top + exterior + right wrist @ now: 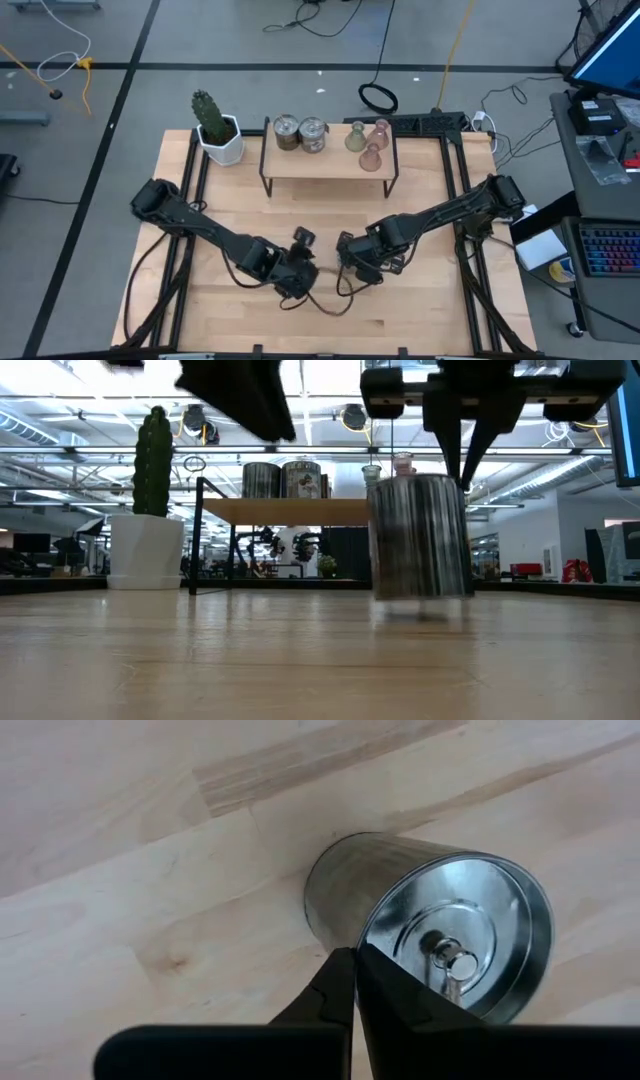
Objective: Pick & Place candle stick holders
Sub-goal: Put the brown scented candle on the shelf
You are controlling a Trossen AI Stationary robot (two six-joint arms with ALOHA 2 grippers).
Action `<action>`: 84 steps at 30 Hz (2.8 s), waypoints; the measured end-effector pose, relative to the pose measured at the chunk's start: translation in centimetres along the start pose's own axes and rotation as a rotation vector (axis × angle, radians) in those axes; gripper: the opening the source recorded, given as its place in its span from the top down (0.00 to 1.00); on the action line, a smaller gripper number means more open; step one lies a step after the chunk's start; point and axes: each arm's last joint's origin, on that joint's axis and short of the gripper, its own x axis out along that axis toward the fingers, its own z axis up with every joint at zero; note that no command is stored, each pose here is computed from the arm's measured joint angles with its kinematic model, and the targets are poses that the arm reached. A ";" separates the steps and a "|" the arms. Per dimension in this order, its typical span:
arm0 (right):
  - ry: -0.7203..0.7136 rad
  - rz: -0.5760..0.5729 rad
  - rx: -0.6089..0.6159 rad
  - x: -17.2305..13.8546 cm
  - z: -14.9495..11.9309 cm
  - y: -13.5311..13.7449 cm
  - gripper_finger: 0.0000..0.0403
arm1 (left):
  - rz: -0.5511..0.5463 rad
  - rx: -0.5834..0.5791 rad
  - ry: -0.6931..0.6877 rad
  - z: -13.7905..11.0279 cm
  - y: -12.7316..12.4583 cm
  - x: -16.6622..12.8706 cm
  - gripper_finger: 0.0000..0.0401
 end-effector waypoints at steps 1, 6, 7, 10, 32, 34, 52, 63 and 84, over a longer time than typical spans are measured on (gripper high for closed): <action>-0.006 -0.009 0.000 -0.2 0.0 0.0 1.00 | 0.004 -0.096 -0.003 -0.1 0.2 -0.5 0.75; 0.000 -0.108 -0.038 -1.6 0.2 0.0 1.00 | 0.004 -0.546 -0.058 -0.1 1.5 -2.1 0.75; 0.005 -0.136 -0.060 -1.8 0.3 0.0 1.00 | 0.001 -0.634 -0.089 0.1 1.8 -2.2 0.75; 0.011 -0.199 -0.088 -2.3 0.7 0.0 1.00 | -0.036 -0.824 -0.177 0.9 2.4 -2.0 0.75; 0.085 -0.313 -0.052 -2.6 1.9 0.7 1.00 | -0.134 -1.486 -0.200 0.7 5.2 -0.8 0.75; 0.085 -0.313 -0.051 -2.6 1.9 0.7 1.00 | -0.146 -1.495 -0.188 0.6 5.3 -0.8 0.75; 0.065 -0.316 -0.145 -3.1 3.1 1.9 1.00 | -0.274 -1.448 -0.086 0.2 5.1 -0.5 0.75; 0.073 -0.299 -0.124 -3.0 3.0 2.1 1.00 | -0.263 -1.437 -0.004 -0.7 5.4 -0.1 0.75; 0.054 -0.261 -0.081 -3.1 4.5 4.3 1.00 | -0.309 -1.344 0.021 -3.2 10.2 0.9 0.75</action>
